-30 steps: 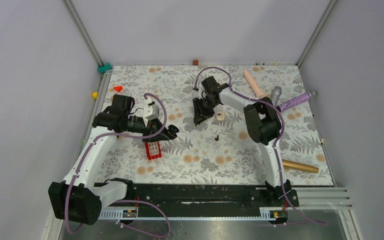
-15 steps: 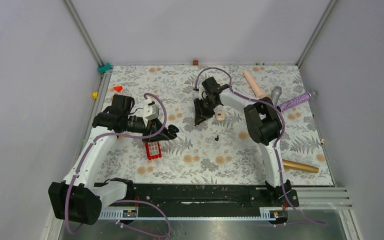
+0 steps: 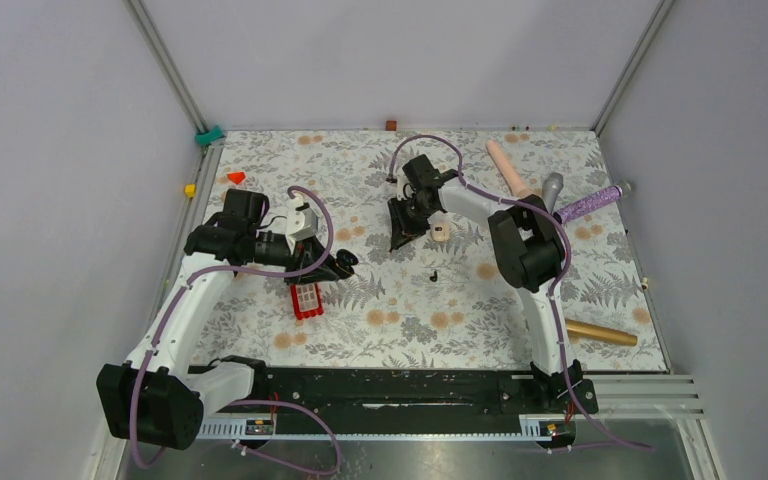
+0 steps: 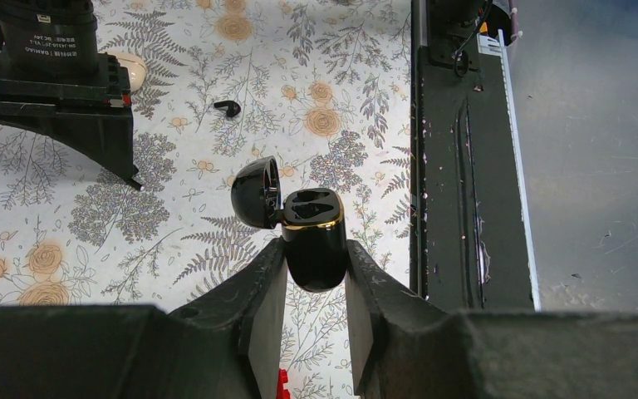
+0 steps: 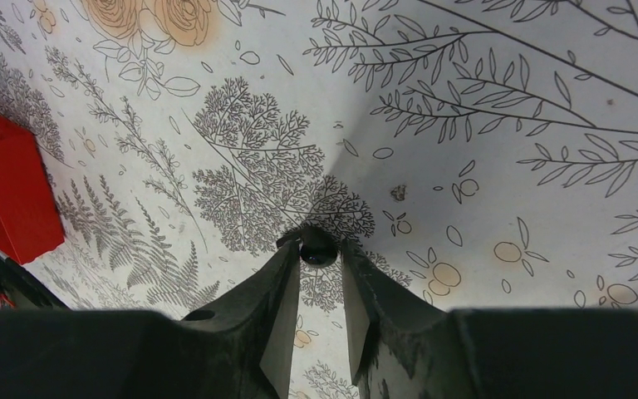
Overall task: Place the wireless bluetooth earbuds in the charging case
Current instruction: Pick up the left earbud from the center of the board.
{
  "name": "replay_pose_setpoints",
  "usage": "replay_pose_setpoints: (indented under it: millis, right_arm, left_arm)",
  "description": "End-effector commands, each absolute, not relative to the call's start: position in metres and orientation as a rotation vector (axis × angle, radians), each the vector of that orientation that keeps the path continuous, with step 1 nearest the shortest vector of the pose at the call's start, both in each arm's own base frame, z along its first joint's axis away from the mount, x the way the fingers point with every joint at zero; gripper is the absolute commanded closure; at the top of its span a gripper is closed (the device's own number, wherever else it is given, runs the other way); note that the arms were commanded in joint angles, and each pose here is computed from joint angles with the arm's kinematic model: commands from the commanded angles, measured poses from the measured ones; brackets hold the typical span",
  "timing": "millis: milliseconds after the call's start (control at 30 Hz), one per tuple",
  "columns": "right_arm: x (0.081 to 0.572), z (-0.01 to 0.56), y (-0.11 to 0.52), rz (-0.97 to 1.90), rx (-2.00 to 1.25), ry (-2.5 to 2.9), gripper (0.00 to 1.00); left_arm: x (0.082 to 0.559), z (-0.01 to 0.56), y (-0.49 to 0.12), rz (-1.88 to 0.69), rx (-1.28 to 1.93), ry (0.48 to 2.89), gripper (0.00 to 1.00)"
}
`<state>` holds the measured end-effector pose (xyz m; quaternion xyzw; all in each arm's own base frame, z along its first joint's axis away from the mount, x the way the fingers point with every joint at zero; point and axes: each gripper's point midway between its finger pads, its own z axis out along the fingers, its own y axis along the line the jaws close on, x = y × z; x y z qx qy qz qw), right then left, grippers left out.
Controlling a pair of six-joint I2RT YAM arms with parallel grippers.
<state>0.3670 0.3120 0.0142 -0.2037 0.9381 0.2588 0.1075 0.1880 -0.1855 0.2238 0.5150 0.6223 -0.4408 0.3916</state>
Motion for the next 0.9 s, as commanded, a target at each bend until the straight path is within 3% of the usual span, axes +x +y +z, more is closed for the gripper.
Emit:
replay_pose_setpoints:
  millis: [0, 267, 467, 567, 867]
  right_arm:
    - [0.363, 0.015, 0.304, 0.672, -0.624, 2.770, 0.68]
    - [0.360, 0.015, 0.312, 0.664, -0.657, 2.762, 0.66]
    - [0.359, 0.015, 0.312, 0.673, -0.667, 2.761, 0.80]
    - [0.359, 0.019, 0.313, 0.674, -0.685, 2.744, 0.81]
    - [0.378, 0.116, 0.305, 0.596, -0.754, 2.457, 0.81]
  left_arm:
    - [0.187, 0.232, -0.188, -1.138, 1.317, 1.503, 1.00]
    - [0.187, 0.232, -0.188, -1.139, 1.317, 1.503, 1.00]
    - [0.187, 0.232, -0.189, -1.139, 1.318, 1.502, 1.00]
    - [0.187, 0.232, -0.189, -1.141, 1.317, 1.502, 1.00]
    - [0.192, 0.226, -0.192, -1.208, 1.294, 1.529, 1.00]
